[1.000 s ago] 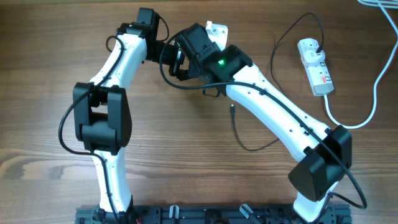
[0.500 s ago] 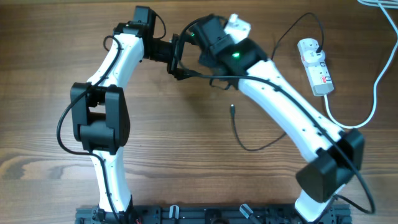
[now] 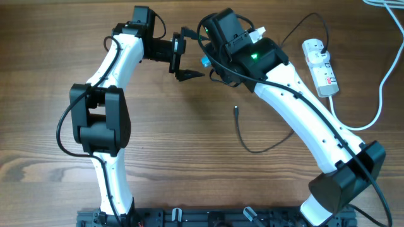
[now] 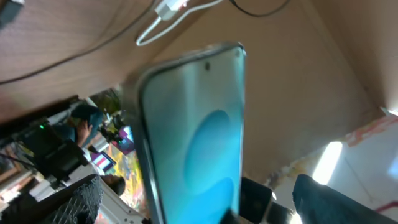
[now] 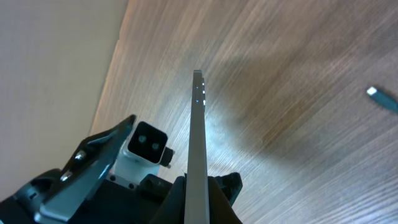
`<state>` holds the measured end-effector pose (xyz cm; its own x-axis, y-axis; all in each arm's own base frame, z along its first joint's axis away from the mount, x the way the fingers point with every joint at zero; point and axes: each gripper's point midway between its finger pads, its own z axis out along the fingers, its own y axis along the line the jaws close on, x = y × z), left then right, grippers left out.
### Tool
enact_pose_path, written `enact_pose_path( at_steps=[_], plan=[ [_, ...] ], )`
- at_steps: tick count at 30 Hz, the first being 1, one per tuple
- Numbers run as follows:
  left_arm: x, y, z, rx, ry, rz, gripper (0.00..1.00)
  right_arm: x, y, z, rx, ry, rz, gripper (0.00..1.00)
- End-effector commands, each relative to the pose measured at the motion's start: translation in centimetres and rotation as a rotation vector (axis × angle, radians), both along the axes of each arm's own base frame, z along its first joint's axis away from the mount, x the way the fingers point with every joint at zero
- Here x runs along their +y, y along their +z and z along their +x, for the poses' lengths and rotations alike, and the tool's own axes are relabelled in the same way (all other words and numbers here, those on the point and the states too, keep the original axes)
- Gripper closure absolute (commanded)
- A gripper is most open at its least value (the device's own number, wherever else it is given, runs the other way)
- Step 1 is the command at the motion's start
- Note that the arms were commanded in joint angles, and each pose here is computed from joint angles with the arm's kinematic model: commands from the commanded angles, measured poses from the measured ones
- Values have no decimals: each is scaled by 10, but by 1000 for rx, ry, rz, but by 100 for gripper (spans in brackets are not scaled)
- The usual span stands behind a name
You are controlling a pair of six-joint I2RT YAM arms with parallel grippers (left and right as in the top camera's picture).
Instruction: Plug charger to phone and switch on socket
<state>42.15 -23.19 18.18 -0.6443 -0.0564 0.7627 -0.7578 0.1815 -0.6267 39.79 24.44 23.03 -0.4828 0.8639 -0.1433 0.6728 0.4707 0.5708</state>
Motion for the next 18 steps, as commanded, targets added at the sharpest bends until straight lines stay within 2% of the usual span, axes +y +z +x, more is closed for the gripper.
enact_pose_path(
  at_steps=[1,5,10,14,18],
  plan=[
    [-1,29,-7,6,-14,-70,4,-7,11,-6,17,-145,77,95],
    [-3,44,-12,25,-43,-159,6,-10,4,-14,83,-265,140,96],
    [-4,44,-13,26,-45,-158,15,-3,5,-10,89,-316,207,96],
    [-4,44,-13,44,-43,-156,16,-2,6,-8,97,-392,268,96],
    [-4,39,-11,44,-34,-127,16,0,8,-6,88,-386,274,96]
  ],
)
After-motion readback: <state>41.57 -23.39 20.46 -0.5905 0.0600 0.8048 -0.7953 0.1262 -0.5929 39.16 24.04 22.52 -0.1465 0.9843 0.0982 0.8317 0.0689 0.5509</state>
